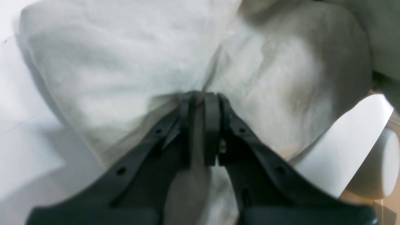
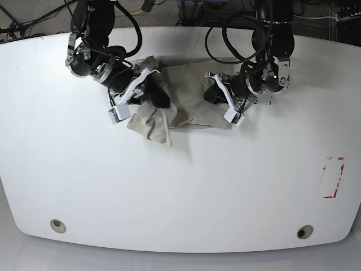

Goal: Fold the T-shirt properly
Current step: 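Gather the folded shirt together with both grippers into a bundle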

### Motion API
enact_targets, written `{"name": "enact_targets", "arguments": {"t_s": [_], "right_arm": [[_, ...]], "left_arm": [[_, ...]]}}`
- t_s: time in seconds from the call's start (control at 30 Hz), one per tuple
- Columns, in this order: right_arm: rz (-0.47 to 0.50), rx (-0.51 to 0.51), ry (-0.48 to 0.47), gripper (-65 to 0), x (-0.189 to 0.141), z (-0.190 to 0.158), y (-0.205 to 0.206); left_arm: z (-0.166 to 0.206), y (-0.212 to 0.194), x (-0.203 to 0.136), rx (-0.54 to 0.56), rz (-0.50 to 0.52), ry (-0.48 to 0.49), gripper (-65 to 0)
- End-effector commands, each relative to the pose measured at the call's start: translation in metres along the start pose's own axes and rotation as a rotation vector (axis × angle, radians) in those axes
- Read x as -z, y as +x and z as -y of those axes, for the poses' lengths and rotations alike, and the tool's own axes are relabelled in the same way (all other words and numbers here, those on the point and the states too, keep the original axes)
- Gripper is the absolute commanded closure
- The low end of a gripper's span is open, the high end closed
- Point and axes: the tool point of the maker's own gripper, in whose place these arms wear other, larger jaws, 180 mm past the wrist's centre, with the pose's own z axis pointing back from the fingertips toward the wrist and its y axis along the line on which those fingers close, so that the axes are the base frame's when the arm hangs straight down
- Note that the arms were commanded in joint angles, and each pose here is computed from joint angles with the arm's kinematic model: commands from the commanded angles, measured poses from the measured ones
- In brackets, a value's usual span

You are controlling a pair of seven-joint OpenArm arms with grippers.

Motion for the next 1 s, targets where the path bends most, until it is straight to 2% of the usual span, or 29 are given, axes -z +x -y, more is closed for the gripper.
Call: {"name": "enact_targets", "arguments": {"t_s": [0.0,0.2,0.4,0.47,0.53,0.67,0.77,0.87,0.97], "right_arm": [[0.021,-0.046,0.022,0.0,0.009,-0.014,0.007],[0.042,-0.114,0.079,-2.5,0.032,-0.046,0.008],[-0.002,-0.139,0.098,-3.3,0.052,-0.050,0.001],[-0.023,-0.132,0.109,-8.1,0.059,-0.049,-0.004],[-0.031,-0.132,0.108,-17.6,0.064,-0.044,-0.003],[-0.038,-0.135,0.106,-41.7,0.066,-0.041,-0.003],[-0.031,-0.141,0.109,-53.9,0.066,-0.043,0.000],[-0.018,-0.158,0.114,-55.0,0.063,-0.046,0.005],[0.006,-0.176,0.119,-52.8,0.058,-0.052,0.011]], "left_arm": [[-0.007,-0.010,-0.003,0.016,-0.057,0.033,-4.3],[-0.005,-0.009,-0.002,0.015,-0.053,0.028,-4.3],[-0.005,-0.008,-0.003,0.016,-0.052,0.027,-4.6],[-0.005,-0.008,-0.003,0.016,-0.052,0.027,-6.4],[-0.005,-0.009,-0.003,0.016,-0.052,0.026,-11.9],[-0.007,0.004,-0.010,0.036,-0.017,0.041,-22.4],[-0.010,0.014,-0.021,0.040,0.023,0.067,-28.9],[-0.008,0.029,-0.034,0.089,0.069,0.080,-34.4],[0.000,0.039,-0.048,0.182,0.107,0.072,-34.7]]}}
